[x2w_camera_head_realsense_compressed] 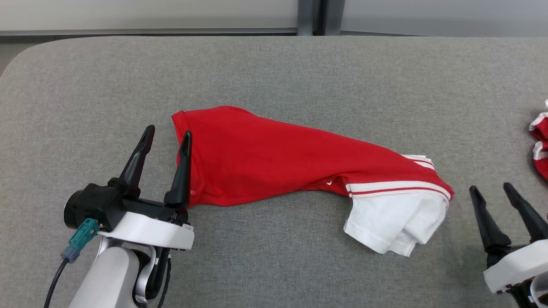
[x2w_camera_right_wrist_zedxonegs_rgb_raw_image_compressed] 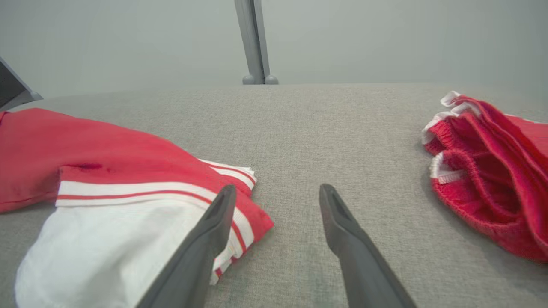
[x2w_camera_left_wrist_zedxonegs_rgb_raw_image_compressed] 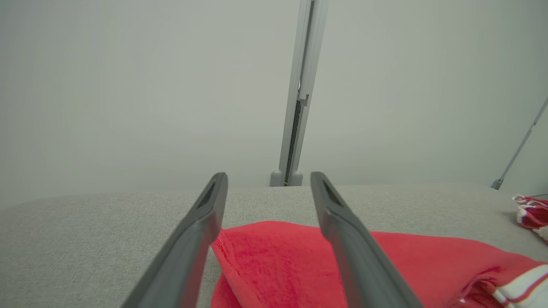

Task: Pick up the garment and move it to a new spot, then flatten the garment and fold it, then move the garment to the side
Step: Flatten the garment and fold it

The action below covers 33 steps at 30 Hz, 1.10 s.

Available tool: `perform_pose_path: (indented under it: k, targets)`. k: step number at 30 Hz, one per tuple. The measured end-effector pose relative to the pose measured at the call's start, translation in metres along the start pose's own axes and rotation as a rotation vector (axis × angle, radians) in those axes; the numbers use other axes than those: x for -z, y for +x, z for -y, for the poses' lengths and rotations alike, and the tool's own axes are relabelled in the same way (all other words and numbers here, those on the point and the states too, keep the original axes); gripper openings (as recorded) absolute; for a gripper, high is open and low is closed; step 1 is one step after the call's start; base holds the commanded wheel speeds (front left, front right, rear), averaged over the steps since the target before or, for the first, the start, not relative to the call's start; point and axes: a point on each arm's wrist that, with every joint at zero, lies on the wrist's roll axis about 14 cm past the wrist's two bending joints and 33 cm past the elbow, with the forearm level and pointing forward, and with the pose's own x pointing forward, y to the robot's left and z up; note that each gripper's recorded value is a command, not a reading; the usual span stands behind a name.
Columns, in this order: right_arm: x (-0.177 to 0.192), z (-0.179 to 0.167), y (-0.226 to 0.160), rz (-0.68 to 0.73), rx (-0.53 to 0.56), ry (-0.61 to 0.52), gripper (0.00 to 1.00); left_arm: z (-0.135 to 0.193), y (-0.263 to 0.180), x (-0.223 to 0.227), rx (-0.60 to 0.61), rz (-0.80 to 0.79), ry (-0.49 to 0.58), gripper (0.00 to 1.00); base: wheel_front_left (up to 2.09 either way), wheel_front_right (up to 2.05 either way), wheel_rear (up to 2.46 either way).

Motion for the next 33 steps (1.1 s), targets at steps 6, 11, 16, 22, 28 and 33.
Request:
perform_pose_path:
  k: [6,11,16,22,28,33]
  targets:
    - [-0.045,0.024,-0.017,0.207,0.108,-0.005,1.00,-0.004,-0.006,-0.003,-0.030,0.003,0.008,1.00,0.00,0.00,0.00]
    - [-0.081,0.014,-0.033,0.341,0.109,-0.054,1.00,-0.006,-0.016,-0.008,-0.043,0.011,0.020,1.00,0.00,0.00,0.00]
    - [-0.100,-0.005,-0.046,0.408,0.078,-0.076,1.00,-0.003,-0.028,-0.010,-0.041,0.004,0.026,1.00,0.00,0.00,0.00]
    - [-0.099,-0.012,-0.060,0.416,0.080,-0.059,1.00,0.000,-0.039,-0.011,-0.034,-0.015,0.031,1.00,0.00,0.00,0.00]
    - [-0.096,-0.013,-0.059,0.402,0.082,-0.055,1.00,0.002,-0.040,-0.006,-0.028,-0.040,0.033,1.00,0.00,0.00,0.00]
    - [-0.092,-0.014,-0.056,0.390,0.079,-0.050,1.00,0.004,-0.040,0.010,-0.016,-0.105,0.031,1.00,0.00,0.00,0.00]
